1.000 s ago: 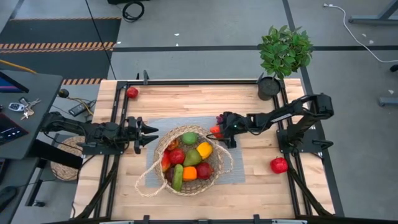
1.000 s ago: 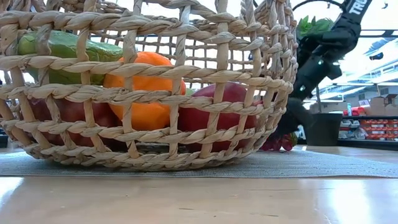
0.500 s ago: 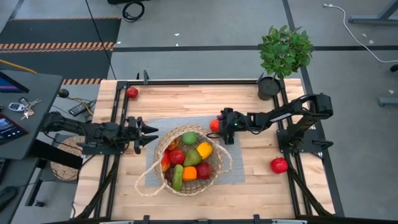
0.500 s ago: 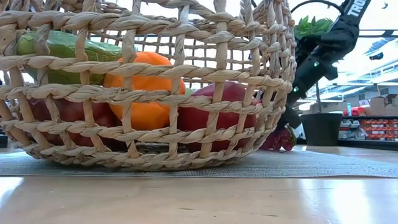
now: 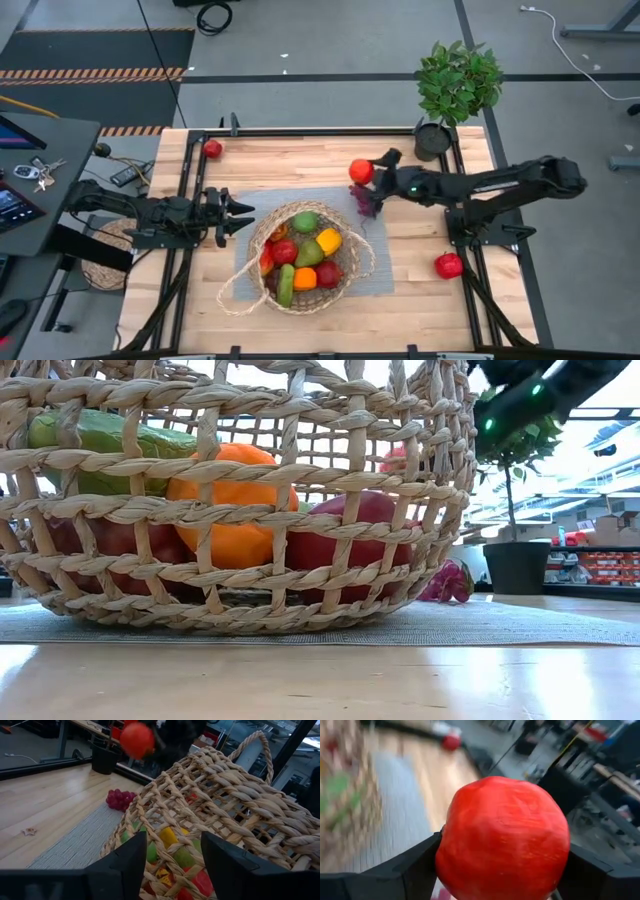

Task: Build produce basket
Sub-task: Put the middle red apple into the brown basket

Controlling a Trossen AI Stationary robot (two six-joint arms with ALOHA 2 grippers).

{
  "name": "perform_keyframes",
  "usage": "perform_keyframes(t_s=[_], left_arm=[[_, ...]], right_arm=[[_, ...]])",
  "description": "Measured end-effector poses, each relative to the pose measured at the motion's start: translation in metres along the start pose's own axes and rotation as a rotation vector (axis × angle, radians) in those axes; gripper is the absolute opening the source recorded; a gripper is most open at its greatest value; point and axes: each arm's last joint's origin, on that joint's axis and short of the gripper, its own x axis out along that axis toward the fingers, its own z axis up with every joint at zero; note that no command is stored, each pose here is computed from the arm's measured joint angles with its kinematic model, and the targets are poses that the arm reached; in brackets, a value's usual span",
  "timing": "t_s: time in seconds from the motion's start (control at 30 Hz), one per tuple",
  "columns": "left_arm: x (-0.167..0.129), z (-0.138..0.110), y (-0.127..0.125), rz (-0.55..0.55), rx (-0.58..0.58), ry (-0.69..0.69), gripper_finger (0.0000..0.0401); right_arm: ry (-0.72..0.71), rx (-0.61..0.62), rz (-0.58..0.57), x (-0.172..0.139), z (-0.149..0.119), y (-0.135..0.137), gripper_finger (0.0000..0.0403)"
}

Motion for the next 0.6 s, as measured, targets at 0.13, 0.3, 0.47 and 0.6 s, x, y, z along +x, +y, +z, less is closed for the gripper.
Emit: perform_keyframes(t_s=[0.13,0.3,0.47,0.6], left_arm=[[0.000,0.000,0.000,0.000,0.000,0.000,0.0194],[0.000,0.000,0.000,0.000,0.000,0.000,0.0197],[0.000,0.000,0.000,0.000,0.000,0.000,0.0193],[0.000,0.000,0.000,0.000,0.000,0.000,0.0195]], right_arm=[[-0.133,0.083,0.042,-0.023,0.017,-0.006,0.0328],[-0.289,0.172,0.125,-0.046,0.033,-0.007,0.0329],[-0.418,0.221,0.284,-0.060,0.043,-0.003,0.0329],[-0.516,0.245,0.412,-0.067,0.051,0.002,0.0329]])
